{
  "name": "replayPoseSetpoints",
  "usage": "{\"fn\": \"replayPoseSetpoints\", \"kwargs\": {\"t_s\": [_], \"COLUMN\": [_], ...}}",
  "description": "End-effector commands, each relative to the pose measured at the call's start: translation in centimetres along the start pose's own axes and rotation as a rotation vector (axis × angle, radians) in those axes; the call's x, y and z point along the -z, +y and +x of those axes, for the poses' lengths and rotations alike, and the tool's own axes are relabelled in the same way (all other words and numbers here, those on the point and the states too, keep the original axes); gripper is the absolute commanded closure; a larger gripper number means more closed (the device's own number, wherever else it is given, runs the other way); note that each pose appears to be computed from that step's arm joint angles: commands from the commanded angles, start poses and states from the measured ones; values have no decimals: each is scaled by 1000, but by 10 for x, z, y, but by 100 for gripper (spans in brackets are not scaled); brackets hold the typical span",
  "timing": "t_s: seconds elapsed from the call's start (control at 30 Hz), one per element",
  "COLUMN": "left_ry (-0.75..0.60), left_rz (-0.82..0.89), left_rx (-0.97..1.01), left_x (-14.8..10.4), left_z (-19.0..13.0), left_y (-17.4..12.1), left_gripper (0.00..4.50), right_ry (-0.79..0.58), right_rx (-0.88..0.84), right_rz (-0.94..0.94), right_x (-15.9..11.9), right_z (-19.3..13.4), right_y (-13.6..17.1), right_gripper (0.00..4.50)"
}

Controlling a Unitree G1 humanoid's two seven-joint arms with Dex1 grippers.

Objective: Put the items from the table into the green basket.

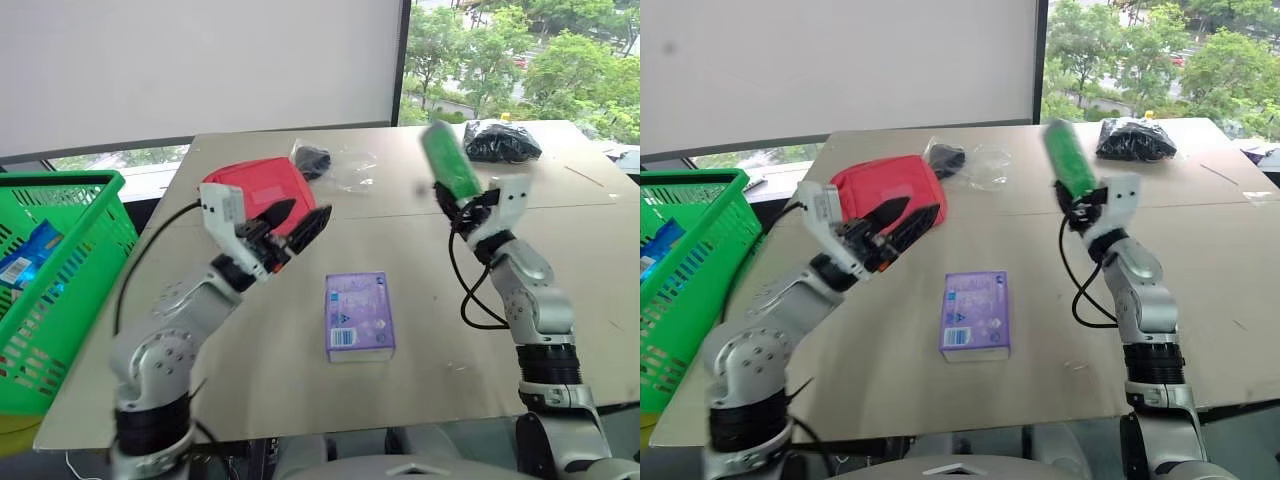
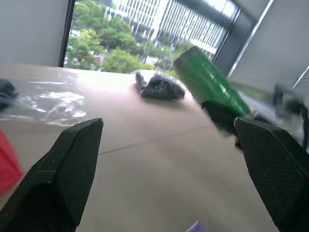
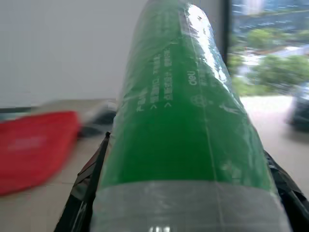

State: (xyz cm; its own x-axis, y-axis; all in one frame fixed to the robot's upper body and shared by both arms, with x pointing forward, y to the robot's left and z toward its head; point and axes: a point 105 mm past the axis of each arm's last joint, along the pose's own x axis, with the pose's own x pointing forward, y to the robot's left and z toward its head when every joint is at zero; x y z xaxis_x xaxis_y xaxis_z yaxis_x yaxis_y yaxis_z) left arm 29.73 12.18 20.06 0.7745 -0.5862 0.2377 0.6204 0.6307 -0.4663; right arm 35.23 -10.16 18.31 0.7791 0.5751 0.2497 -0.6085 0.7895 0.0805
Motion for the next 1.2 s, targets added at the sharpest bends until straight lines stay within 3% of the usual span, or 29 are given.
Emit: {"fn": "replayPoseSetpoints", "kwargs": {"t_s": [0.03,0.17,0.3,0.63,0.77,0.87,0.93,0.97,1.13,1.2], "left_ry": [-91,-47,-50,-59,-91,-119,-154,-180,-330,-456], "left_rz": [-107,-144,-168,-225,-220,-167,-132,-85,242,367], "left_rx": [91,173,232,344,343,299,281,259,38,-85], "left_x": [-14,-2,-3,-4,-11,-20,-33,-45,-115,-158], "left_z": [3,11,13,15,17,20,21,22,7,-14], "left_y": [-15,-31,-40,-57,-55,-46,-43,-39,-6,8], "left_gripper": [0,0,0,0,167,225,241,241,241,241], "right_ry": [-85,-84,-29,27,33,31,22,26,63,75], "right_rx": [-224,-436,-563,-682,-653,-637,-611,-600,-617,-627], "right_rz": [19,96,126,185,174,167,160,165,126,61], "right_x": [-33,-44,-41,-41,-40,-41,-42,-42,-39,-37], "right_z": [4,1,-8,-20,-17,-14,-11,-9,-11,-12], "right_y": [42,84,106,122,120,116,112,108,96,89], "right_gripper": [244,244,244,244,244,111,21,8,8,8]}}
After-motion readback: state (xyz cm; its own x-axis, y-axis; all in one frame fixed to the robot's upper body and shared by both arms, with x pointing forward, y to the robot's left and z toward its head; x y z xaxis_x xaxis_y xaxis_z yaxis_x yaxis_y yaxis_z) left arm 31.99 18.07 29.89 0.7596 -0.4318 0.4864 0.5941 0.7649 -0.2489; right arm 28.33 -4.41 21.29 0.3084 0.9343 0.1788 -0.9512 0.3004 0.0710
